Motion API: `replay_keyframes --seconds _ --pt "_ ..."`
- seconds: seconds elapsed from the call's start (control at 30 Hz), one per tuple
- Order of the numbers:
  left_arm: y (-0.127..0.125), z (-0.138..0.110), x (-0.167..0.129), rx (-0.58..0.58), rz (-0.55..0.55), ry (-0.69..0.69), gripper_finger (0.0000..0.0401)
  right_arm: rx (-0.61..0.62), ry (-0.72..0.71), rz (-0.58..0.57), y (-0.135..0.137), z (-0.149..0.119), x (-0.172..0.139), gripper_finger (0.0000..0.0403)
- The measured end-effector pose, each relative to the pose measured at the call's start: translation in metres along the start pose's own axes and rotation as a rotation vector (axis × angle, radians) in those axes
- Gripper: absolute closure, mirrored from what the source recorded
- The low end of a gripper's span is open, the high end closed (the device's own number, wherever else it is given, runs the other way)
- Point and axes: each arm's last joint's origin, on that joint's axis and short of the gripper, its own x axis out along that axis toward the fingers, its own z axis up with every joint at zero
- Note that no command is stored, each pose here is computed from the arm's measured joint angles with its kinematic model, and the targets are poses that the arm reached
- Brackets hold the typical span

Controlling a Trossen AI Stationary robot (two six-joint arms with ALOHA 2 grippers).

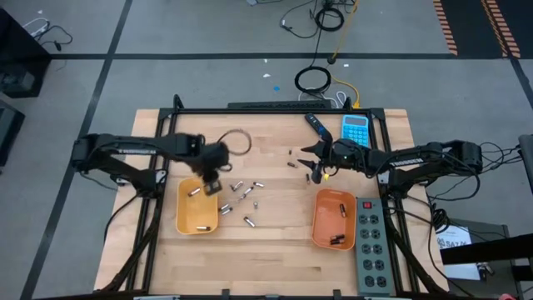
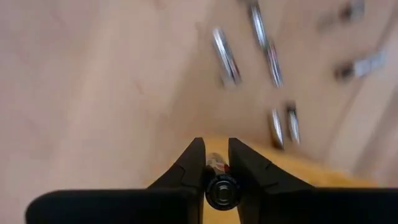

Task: Sort batteries
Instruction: Put the silver battery into the yellow bin

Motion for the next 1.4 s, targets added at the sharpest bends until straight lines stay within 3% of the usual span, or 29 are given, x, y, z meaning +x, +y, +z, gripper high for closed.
replay_keyframes --seconds 0.1,0.23,0.4,0.5,0.6,0.77,0.9,1.03,1.4 --pt "-0.009 -0.021 0.011 -0.038 -0.036 0.099 0.0342 0.011 -0.011 0.000 0.000 -0.002 -0.001 0.0207" --pt "-0.019 -0.026 0.014 -0.040 -0.048 0.095 0.0264 0.019 -0.034 0.002 0.000 -0.001 -0.001 0.0207" --pt "-0.025 -0.013 0.002 -0.005 0.049 -0.065 0.0187 0.026 -0.031 0.002 0.000 -0.001 -0.001 0.0207" --pt "-0.028 0.001 0.007 0.061 0.105 -0.192 0.0178 0.026 -0.030 0.003 0.000 -0.001 -0.001 0.0207" --pt "-0.032 0.014 0.021 0.165 0.109 -0.208 0.0176 0.026 -0.032 0.003 0.000 -0.001 -0.001 0.0207" --pt "-0.043 0.041 0.039 0.327 -0.043 -0.283 0.0175 0.026 -0.036 0.004 0.000 -0.001 -0.001 0.0207" --pt "-0.056 0.049 0.057 0.447 -0.087 -0.225 0.0174 0.025 -0.027 0.004 0.000 -0.001 -0.001 0.0207" --pt "-0.069 0.051 0.074 0.496 -0.157 -0.204 0.0173 0.025 -0.026 0.004 0.000 -0.002 -0.001 0.0207" --pt "-0.087 0.056 0.101 0.582 -0.140 -0.245 0.0142 0.022 -0.020 0.005 0.000 -0.002 -0.001 0.0207"
